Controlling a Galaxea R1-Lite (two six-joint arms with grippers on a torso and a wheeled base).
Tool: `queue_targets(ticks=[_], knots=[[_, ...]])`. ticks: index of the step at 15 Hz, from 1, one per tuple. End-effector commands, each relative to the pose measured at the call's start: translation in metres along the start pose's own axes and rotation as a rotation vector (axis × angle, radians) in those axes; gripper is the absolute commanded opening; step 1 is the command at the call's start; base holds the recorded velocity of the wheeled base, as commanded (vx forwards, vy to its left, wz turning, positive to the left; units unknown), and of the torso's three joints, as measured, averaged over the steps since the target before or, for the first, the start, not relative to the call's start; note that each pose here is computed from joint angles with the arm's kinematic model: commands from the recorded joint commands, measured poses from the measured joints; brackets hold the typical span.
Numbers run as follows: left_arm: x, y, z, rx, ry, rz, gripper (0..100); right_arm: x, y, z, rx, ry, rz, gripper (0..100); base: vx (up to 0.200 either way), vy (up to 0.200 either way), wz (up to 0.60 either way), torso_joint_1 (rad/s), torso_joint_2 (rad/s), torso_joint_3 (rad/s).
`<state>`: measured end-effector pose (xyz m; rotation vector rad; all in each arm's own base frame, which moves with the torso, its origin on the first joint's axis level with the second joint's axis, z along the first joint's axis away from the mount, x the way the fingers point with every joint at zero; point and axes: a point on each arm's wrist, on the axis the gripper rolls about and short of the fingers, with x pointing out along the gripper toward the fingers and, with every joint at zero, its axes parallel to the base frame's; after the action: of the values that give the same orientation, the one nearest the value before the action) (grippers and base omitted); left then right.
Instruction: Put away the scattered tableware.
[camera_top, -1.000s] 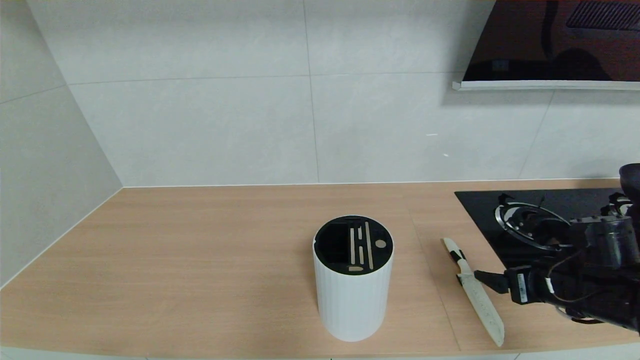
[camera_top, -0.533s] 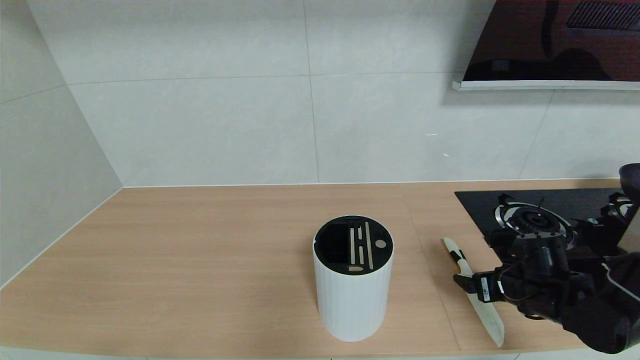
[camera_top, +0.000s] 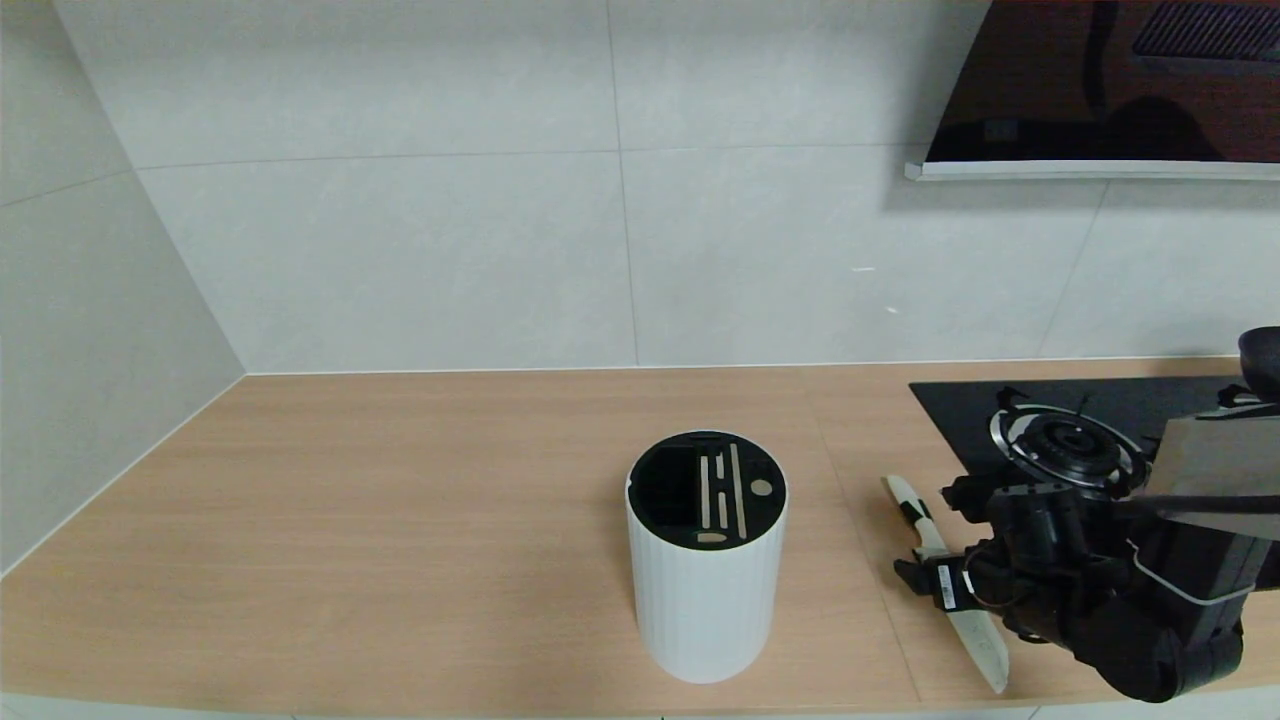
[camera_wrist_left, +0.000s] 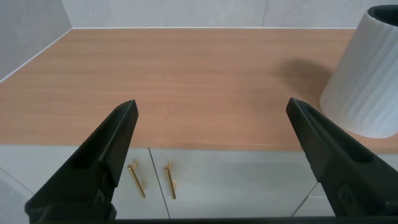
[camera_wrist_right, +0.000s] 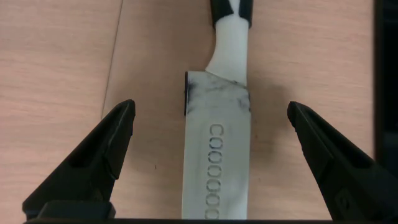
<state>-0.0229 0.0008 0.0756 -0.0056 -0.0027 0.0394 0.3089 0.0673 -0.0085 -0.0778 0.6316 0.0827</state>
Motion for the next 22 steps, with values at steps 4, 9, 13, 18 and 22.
queue_targets(ticks=[4,9,13,18,22], knots=[[0.0001,0.0,0.0001,-0.001,0.001,0.001,100,0.0038,0.0,-0.0022,0.0,0.006,-0.002,100,0.0,0.0,0.0,0.0,0.0,0.0],[0.0001,0.0,0.0001,-0.001,0.001,0.001,100,0.0078,-0.0013,-0.0045,0.004,-0.005,-0.014,100,0.0,0.0,0.0,0.0,0.0,0.0],[0.0001,0.0,0.0001,-0.001,0.001,0.001,100,0.0084,-0.0013,-0.0061,0.004,0.001,-0.019,0,0.0,0.0,0.0,0.0,0.0,0.0],[0.0001,0.0,0.0001,-0.001,0.001,0.001,100,0.0093,-0.0013,-0.008,0.004,0.007,-0.019,0,0.0,0.0,0.0,0.0,0.0,0.0],[0.0001,0.0,0.0001,-0.001,0.001,0.001,100,0.0066,-0.0015,-0.0037,0.01,-0.009,-0.019,0,0.0,0.0,0.0,0.0,0.0,0.0]])
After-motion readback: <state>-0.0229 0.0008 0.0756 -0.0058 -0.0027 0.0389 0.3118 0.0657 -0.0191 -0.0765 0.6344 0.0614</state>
